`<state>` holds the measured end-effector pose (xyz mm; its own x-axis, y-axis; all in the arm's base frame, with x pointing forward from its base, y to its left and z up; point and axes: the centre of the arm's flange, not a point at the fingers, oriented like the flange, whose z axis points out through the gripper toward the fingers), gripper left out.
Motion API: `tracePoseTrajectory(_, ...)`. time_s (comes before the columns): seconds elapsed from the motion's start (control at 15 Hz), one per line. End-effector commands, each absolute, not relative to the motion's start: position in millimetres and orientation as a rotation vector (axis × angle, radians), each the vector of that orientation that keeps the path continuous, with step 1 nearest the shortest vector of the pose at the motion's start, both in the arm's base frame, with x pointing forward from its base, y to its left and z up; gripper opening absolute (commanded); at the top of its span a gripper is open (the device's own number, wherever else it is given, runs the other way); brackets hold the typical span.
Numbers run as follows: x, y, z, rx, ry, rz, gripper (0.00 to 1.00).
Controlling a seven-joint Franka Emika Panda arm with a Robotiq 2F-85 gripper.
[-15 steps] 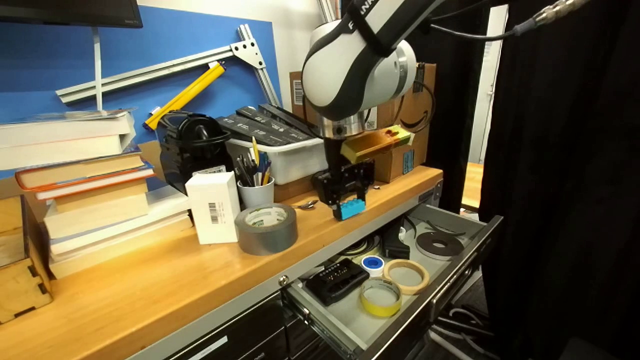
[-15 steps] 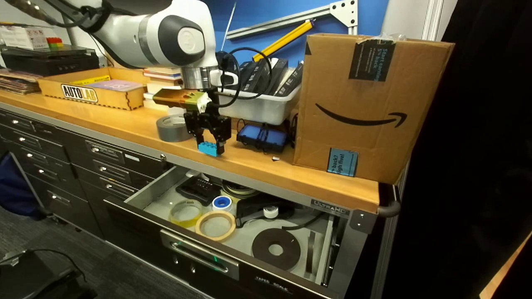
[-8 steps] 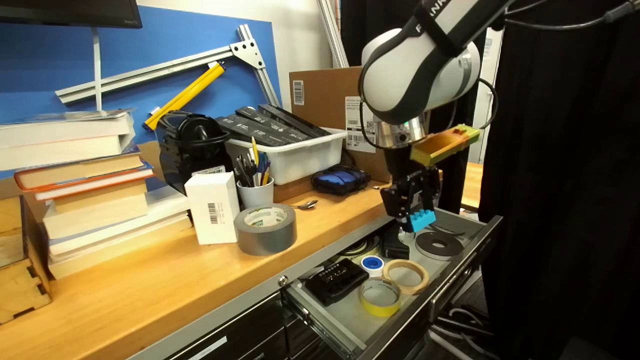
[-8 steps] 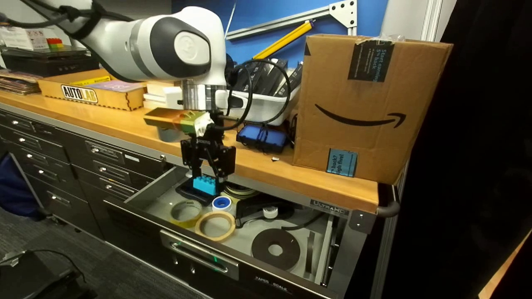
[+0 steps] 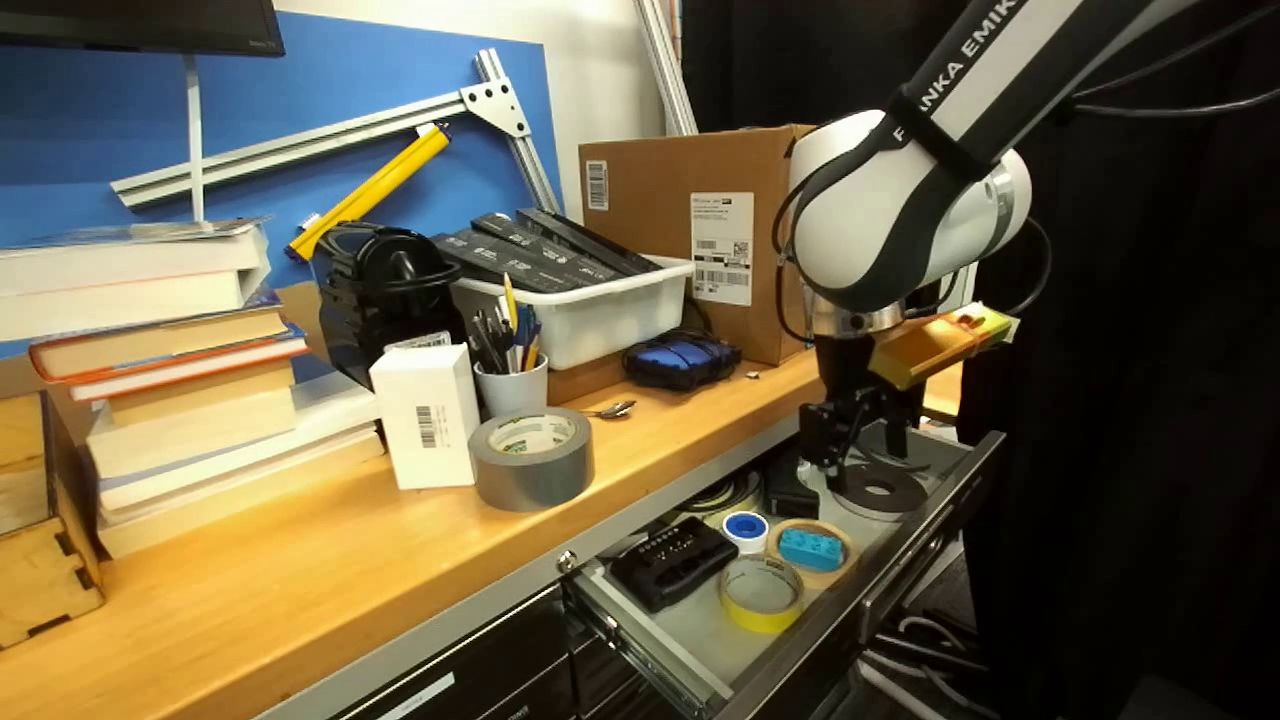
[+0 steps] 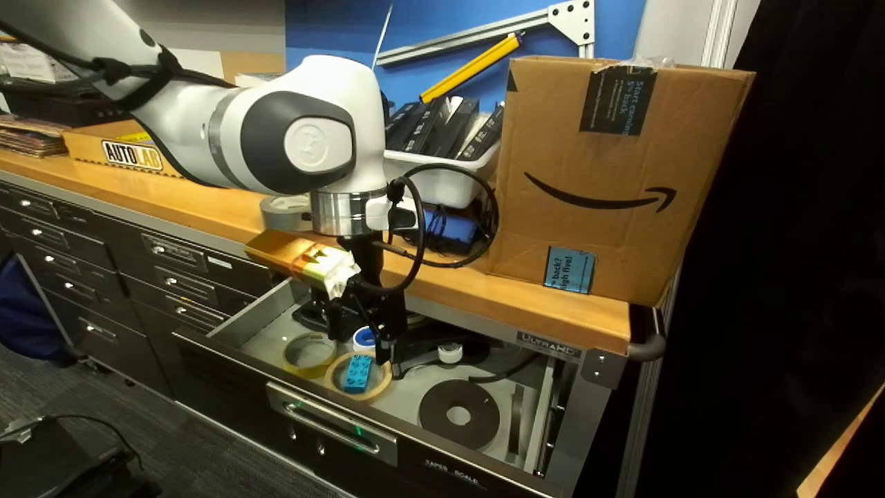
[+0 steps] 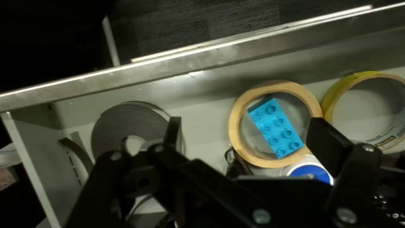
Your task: Put the blue square into the drawer.
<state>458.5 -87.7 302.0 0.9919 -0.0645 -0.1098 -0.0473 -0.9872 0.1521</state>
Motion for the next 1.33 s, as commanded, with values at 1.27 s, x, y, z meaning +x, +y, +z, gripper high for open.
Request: tracePoseTrajectory(1.27, 461, -41, 195, 3.016, -0.217, -0.081, 1.0)
